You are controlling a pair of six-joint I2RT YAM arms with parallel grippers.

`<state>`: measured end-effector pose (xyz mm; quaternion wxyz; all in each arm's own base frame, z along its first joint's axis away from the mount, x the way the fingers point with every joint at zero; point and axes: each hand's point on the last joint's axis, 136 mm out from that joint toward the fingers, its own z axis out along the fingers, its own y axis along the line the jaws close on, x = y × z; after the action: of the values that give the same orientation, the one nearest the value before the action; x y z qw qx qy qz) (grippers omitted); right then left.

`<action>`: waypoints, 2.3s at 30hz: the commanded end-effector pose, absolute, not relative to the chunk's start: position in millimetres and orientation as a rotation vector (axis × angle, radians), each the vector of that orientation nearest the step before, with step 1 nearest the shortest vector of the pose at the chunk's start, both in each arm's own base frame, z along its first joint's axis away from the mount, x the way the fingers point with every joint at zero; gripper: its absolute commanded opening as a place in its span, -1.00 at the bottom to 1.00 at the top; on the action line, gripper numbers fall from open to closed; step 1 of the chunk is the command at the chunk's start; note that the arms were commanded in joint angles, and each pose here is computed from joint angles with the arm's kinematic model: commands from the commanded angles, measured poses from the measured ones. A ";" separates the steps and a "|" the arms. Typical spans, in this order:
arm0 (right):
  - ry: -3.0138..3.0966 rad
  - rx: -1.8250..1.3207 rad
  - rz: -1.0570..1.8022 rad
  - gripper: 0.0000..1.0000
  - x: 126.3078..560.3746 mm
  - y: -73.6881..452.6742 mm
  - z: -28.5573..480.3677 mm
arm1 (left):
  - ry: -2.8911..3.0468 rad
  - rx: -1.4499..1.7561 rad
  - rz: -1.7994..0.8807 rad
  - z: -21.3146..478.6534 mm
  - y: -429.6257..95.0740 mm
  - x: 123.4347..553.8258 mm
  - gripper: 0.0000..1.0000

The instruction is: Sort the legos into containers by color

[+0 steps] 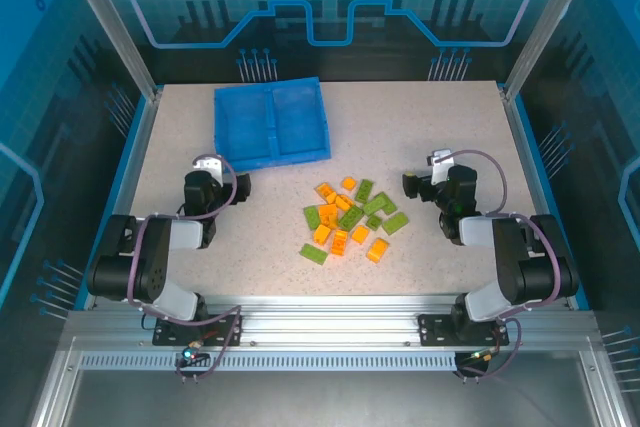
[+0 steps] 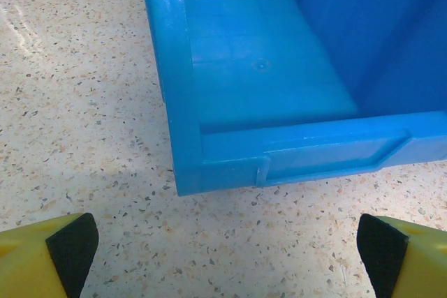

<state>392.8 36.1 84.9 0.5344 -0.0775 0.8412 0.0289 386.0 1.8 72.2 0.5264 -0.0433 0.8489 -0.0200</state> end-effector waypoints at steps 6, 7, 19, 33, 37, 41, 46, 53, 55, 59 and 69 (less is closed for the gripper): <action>1.977 -0.182 0.053 1.00 398.4 33.9 94.8 | 1.972 -0.084 -0.080 90.2 -3.7 396.8 0.97; 1.975 -0.182 0.054 1.00 398.7 34.0 95.5 | 1.972 -0.084 -0.081 90.0 -3.8 396.7 0.97; 1.997 -0.161 0.043 1.00 394.9 31.1 111.0 | 1.961 -0.090 -0.072 92.8 -2.5 395.5 0.97; 2.481 0.188 0.491 1.00 286.5 83.5 197.2 | 1.861 0.008 -0.338 250.1 -66.3 318.0 0.97; 2.632 0.128 0.566 0.96 268.0 131.8 181.1 | 1.897 0.446 -0.447 272.0 -132.1 270.2 0.97; 2.693 0.188 0.605 0.87 261.3 177.2 155.8 | 1.875 0.911 -0.499 261.1 -173.9 215.5 0.98; 2.783 0.429 0.542 0.81 264.6 202.2 119.4 | 1.799 1.226 -0.498 225.7 -187.4 179.2 0.97; 2.867 0.404 0.316 0.66 279.2 227.7 95.0 | 1.743 1.250 -0.509 214.7 -190.6 175.5 0.97; 2.887 0.396 0.296 0.64 283.0 236.7 85.7 | 1.753 1.256 -0.492 210.1 -188.6 176.4 0.97; 2.919 0.427 0.203 0.50 283.8 238.0 65.3 | 1.760 1.259 -0.498 206.1 -188.3 174.6 0.97; 2.944 0.468 0.116 0.05 281.4 234.1 38.2 | 1.752 1.268 -0.486 203.2 -187.6 174.8 0.97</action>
<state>285.8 235.9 40.3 0.0759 0.1509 0.9840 0.0563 180.6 -185.7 205.2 0.4468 0.4972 0.7186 -0.1918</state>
